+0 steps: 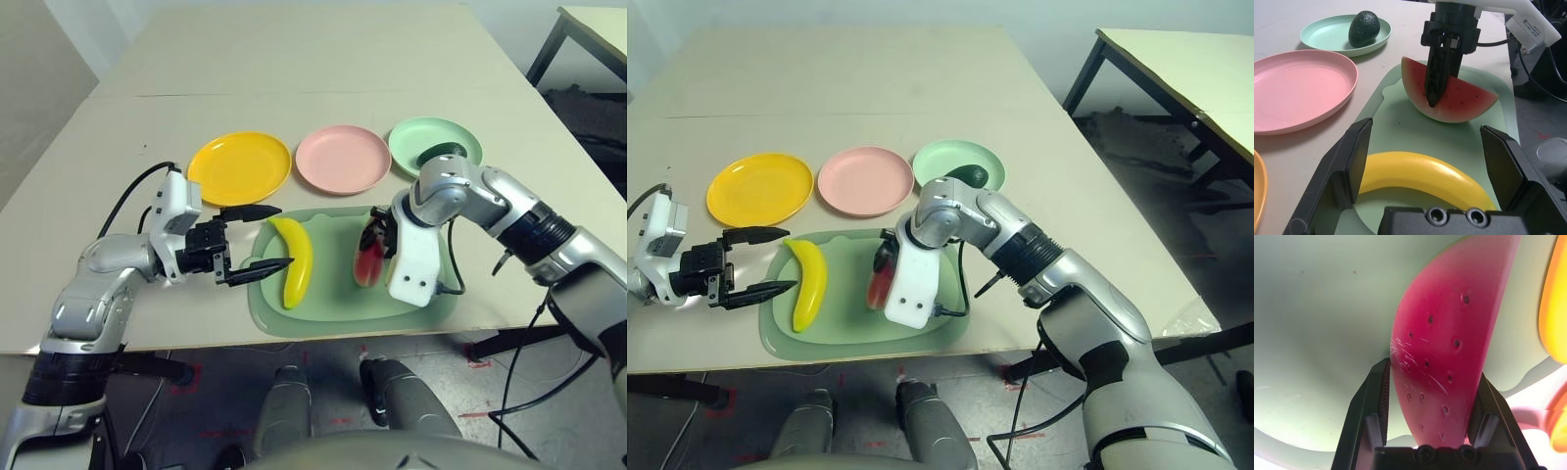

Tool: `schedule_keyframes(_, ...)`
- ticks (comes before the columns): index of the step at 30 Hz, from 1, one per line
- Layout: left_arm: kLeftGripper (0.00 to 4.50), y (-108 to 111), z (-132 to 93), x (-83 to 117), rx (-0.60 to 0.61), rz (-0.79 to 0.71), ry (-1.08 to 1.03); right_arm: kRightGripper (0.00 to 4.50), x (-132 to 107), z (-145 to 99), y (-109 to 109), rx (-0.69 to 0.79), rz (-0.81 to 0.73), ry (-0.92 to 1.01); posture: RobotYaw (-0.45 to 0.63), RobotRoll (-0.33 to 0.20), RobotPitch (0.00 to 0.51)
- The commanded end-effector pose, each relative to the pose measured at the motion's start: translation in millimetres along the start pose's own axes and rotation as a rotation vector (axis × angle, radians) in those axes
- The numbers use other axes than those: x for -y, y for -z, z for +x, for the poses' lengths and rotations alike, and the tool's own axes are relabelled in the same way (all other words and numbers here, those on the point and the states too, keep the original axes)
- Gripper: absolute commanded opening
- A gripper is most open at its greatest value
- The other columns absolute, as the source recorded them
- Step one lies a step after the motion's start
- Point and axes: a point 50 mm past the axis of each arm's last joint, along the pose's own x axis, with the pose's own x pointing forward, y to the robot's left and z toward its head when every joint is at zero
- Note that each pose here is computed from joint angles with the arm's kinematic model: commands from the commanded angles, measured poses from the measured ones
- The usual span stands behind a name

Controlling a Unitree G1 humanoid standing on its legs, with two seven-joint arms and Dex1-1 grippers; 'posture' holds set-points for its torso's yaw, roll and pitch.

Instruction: Place the fruits into color-matched plates.

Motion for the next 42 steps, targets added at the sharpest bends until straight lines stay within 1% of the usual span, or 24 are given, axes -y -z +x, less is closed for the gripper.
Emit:
schedule_keyframes(1,4.50,5,-1,1,-0.011,-0.014,-0.014,2.09,15,-19,10,-0.034,0.022,0.059,-0.05,0.000,0.169)
schedule_keyframes(5,4.50,7,-2,0,-0.015,-0.023,-0.066,2.09,28,-34,24,-0.078,0.058,0.111,-0.05,0.000,0.169)
schedule_keyframes(9,4.50,8,0,-11,-0.035,-0.005,-0.198,2.09,43,-47,42,-0.137,0.116,0.198,-0.04,0.000,0.170)
schedule_keyframes(15,4.50,4,1,-22,-0.024,-0.008,-0.323,2.09,56,-53,67,-0.246,0.187,0.310,-0.04,0.000,0.171)
schedule_keyframes(20,4.50,3,1,-23,-0.037,0.000,-0.334,2.09,52,-44,86,-0.361,0.268,0.385,-0.03,0.000,0.177)
schedule_keyframes(25,4.50,1,1,-22,-0.045,0.006,-0.334,2.09,41,-29,95,-0.421,0.309,0.401,-0.02,0.000,0.179)
schedule_keyframes(32,4.50,0,2,-19,-0.049,0.007,-0.335,2.09,32,-12,99,-0.473,0.338,0.410,0.00,0.000,0.181)
schedule_keyframes(42,4.50,2,1,-17,-0.052,0.000,-0.331,2.09,18,7,98,-0.471,0.369,0.366,0.00,0.000,0.183)
